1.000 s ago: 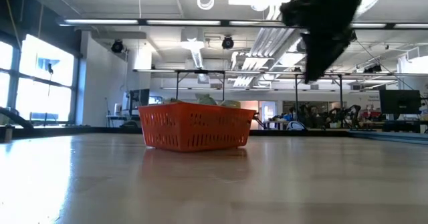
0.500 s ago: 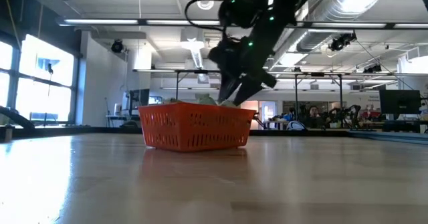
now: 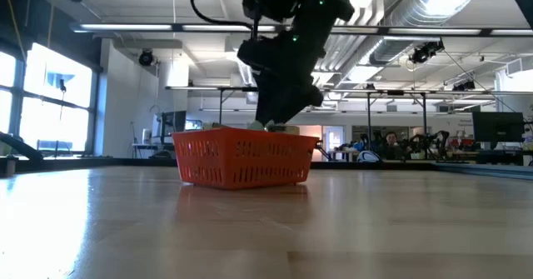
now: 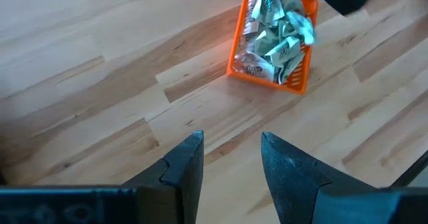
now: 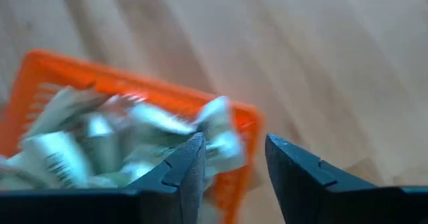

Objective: Pick and place Stevia / Truvia into bins
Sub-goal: Adjust the stevia packet inside the bin, then return to Home Position

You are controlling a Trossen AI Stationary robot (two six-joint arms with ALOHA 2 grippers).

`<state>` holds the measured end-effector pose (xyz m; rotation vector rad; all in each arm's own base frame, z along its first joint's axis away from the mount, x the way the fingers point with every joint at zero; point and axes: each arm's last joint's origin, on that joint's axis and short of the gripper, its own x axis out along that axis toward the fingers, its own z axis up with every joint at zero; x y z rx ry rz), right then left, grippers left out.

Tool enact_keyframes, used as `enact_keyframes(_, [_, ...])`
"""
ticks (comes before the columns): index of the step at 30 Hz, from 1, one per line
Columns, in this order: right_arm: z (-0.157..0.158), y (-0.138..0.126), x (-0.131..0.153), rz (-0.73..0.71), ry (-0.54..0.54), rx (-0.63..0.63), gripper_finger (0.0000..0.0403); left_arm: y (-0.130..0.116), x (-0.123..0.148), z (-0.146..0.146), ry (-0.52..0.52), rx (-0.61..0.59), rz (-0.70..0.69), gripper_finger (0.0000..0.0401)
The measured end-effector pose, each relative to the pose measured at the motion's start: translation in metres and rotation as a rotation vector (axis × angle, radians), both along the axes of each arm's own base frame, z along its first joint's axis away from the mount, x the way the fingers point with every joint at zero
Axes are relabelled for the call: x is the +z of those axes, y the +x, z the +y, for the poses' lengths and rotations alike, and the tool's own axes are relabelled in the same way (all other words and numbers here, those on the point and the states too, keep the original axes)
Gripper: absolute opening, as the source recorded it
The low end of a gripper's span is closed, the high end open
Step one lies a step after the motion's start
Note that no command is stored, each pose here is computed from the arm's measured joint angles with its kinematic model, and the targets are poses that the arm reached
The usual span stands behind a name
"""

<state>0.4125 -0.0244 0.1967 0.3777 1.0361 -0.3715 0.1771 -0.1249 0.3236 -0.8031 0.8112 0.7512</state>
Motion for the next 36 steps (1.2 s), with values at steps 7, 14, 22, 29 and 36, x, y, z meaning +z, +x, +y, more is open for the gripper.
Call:
enact_keyframes(7, [0.027, -0.004, 0.024, -0.077, -0.159, -0.035, 0.0144, -0.003, -0.001, 0.002, 0.037, -0.030, 0.038, 0.0186])
enact_keyframes(14, [0.043, -0.066, 0.130, -0.249, -0.296, 0.092, 0.0167, 0.002, 0.005, 0.009, 0.138, -0.078, -0.024, 0.0188])
enact_keyframes(22, [0.038, -0.201, 0.240, -0.615, -0.146, -0.046, 0.0176, 0.004, 0.068, 0.031, 0.252, -0.227, -0.355, 0.0188])
enact_keyframes(29, [0.062, -0.247, 0.218, -0.839, 0.063, 0.053, 0.0173, 0.050, 0.036, 0.018, 0.447, -0.391, -0.628, 0.0189])
enact_keyframes(36, [0.055, -0.229, 0.151, -1.188, 0.239, 0.255, 0.0178, 0.061, -0.018, 0.079, 0.532, -0.635, -1.238, 0.0189])
